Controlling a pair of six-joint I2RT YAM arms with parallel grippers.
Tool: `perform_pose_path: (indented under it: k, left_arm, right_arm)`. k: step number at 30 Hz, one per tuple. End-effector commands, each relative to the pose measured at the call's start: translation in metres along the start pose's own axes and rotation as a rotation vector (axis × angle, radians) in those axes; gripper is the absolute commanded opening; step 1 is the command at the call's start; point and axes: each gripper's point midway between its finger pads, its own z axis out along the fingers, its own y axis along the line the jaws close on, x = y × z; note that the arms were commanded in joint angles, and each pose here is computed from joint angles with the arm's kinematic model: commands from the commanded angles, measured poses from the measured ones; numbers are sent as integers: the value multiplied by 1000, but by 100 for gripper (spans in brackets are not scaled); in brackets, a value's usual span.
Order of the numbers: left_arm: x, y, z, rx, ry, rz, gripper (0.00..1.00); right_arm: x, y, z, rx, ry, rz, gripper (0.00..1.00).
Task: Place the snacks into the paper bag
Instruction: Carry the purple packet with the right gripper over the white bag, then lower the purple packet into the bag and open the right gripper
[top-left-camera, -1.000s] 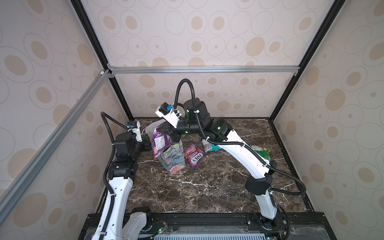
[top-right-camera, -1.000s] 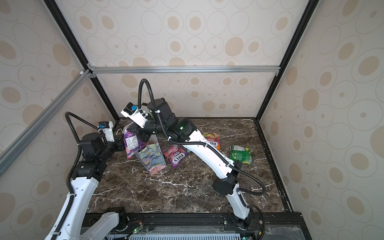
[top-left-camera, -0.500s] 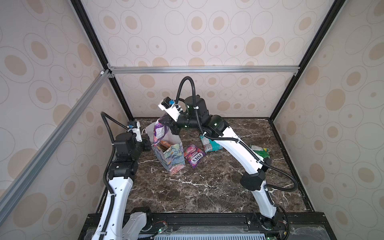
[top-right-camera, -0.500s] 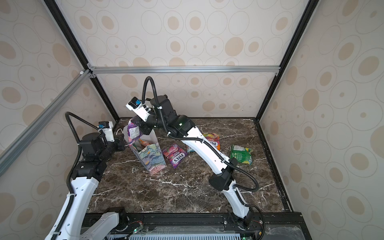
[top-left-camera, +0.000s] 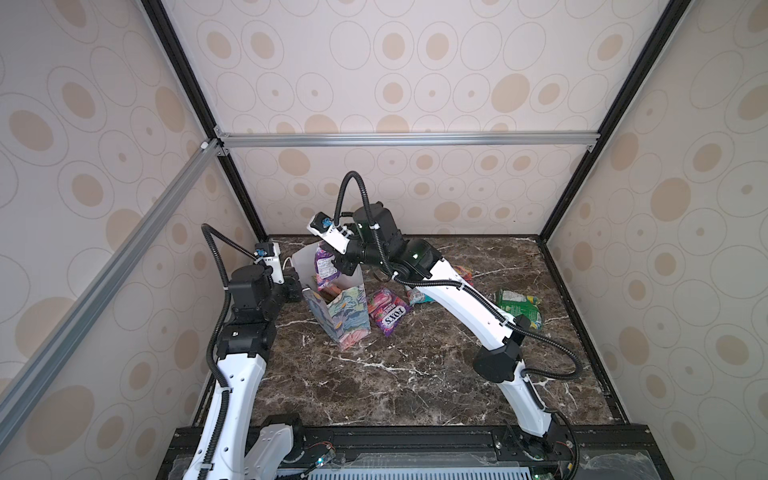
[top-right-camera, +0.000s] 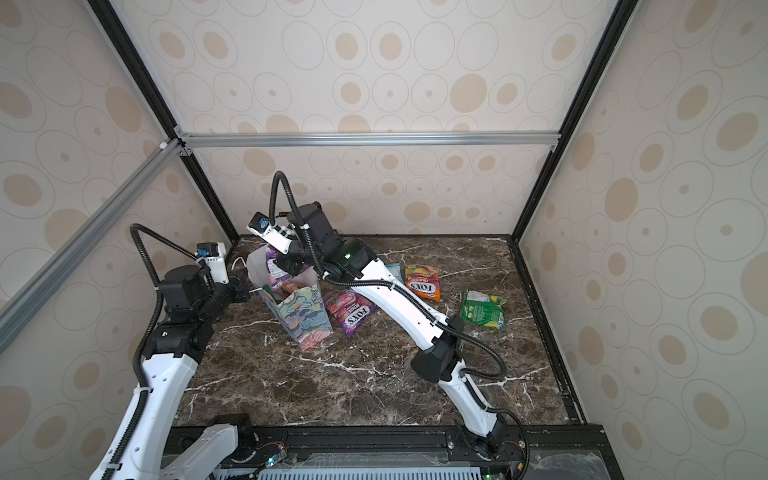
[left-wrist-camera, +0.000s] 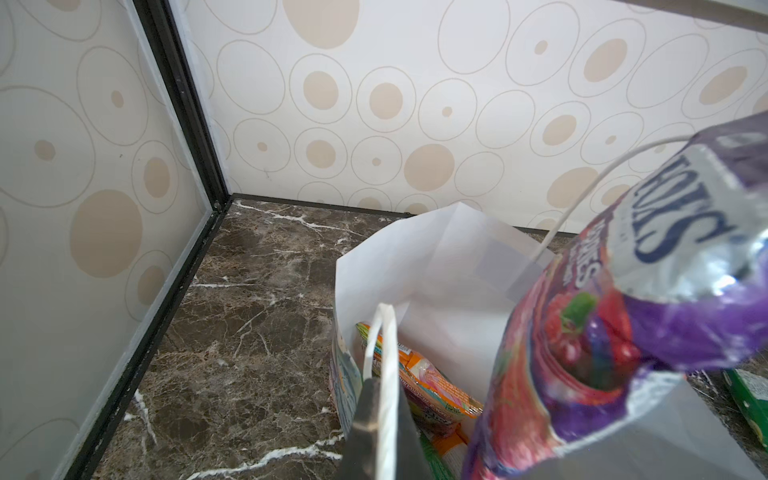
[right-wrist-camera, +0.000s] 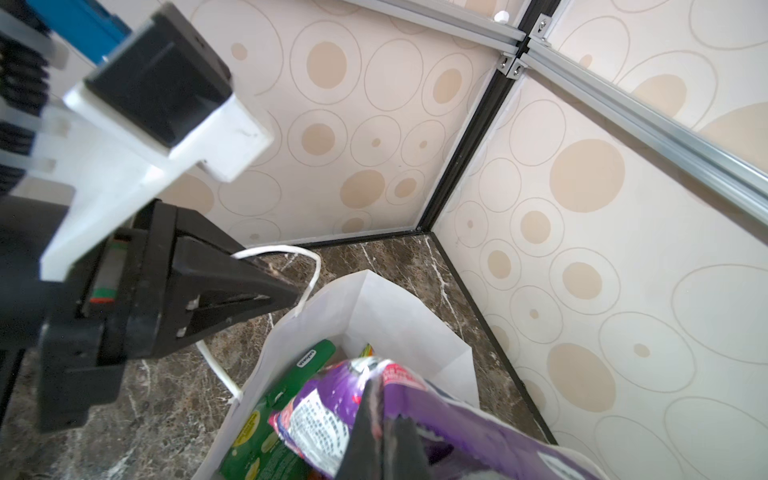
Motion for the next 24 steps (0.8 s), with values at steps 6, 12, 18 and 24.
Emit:
perform_pose_path:
  k: [6, 12, 18, 24]
  left_arm:
    - [3, 2, 0, -12, 18, 21, 0]
    - [2, 2, -2, -10, 10, 23, 0]
    - [3, 2, -2, -12, 13, 22, 0]
    - [2, 2, -2, -14, 10, 23, 0]
  right_arm:
    - [3, -13, 11, 168, 34, -108, 0]
    - [13, 10, 20, 163, 82, -158, 0]
    - [14, 10, 20, 171, 87, -140, 18]
    - [5, 8, 13, 185, 68, -131, 26]
